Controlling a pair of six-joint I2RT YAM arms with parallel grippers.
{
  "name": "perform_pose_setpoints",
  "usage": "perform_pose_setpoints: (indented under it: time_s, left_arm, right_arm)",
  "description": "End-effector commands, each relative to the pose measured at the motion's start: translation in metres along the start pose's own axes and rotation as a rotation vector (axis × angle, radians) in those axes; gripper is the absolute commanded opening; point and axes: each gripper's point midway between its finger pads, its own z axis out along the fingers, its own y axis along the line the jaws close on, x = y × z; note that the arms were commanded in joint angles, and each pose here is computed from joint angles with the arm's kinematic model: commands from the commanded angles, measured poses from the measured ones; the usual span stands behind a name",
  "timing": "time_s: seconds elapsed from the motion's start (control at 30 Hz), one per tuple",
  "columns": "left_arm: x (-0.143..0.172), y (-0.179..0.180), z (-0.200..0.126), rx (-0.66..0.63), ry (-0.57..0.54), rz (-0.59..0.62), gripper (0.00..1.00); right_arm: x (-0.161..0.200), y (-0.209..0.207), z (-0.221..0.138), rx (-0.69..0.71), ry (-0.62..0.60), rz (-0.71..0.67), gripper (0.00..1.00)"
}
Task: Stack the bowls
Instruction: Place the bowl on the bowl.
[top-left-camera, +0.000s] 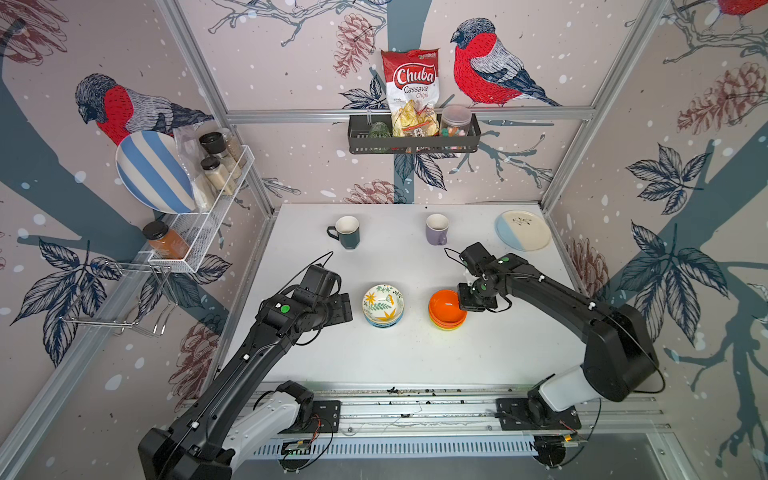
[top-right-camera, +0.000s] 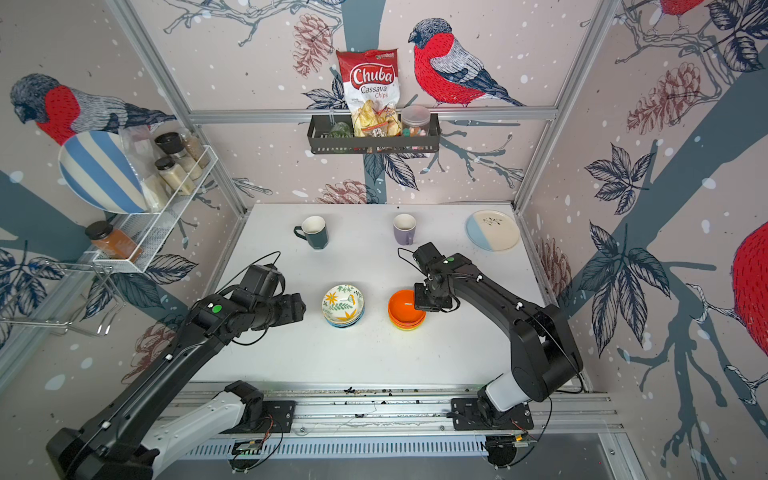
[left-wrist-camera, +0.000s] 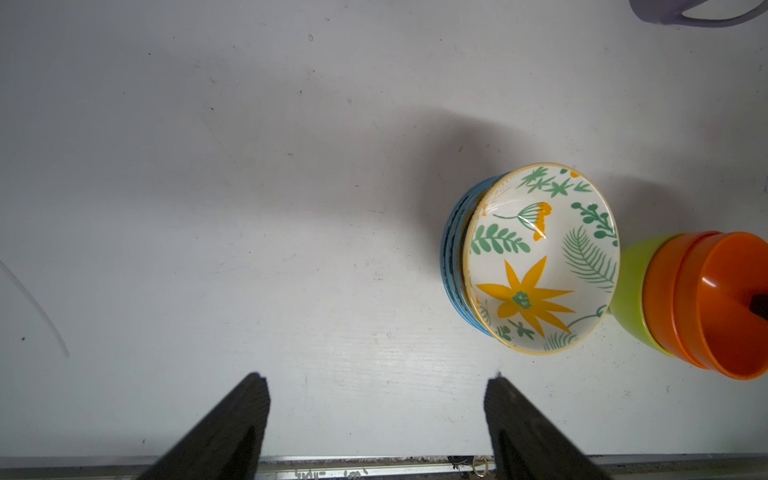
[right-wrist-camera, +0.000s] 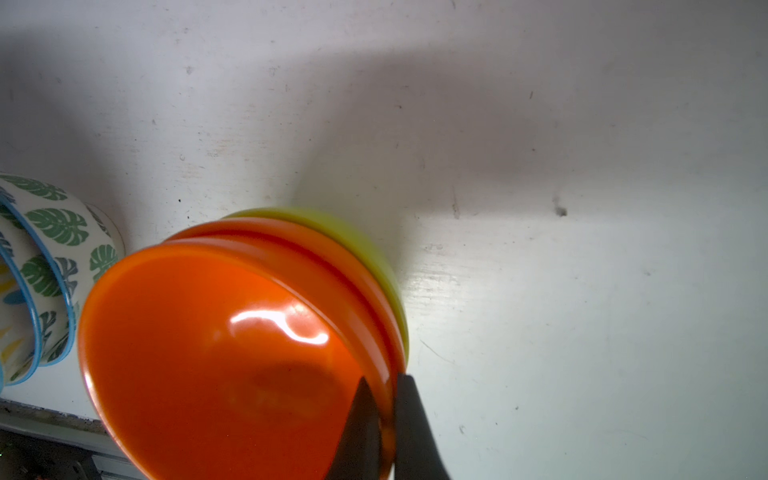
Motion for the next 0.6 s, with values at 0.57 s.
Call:
perform_pose_setpoints:
  time_s: [0.57]
  left_arm:
    - [-0.0037,-0.0012,-0.0004,0.007,-0.019,0.000,0.83]
  right_arm:
    - [-0.0003,0.0066,-0.0057,-0.040,-0.010,-0.018,0.18]
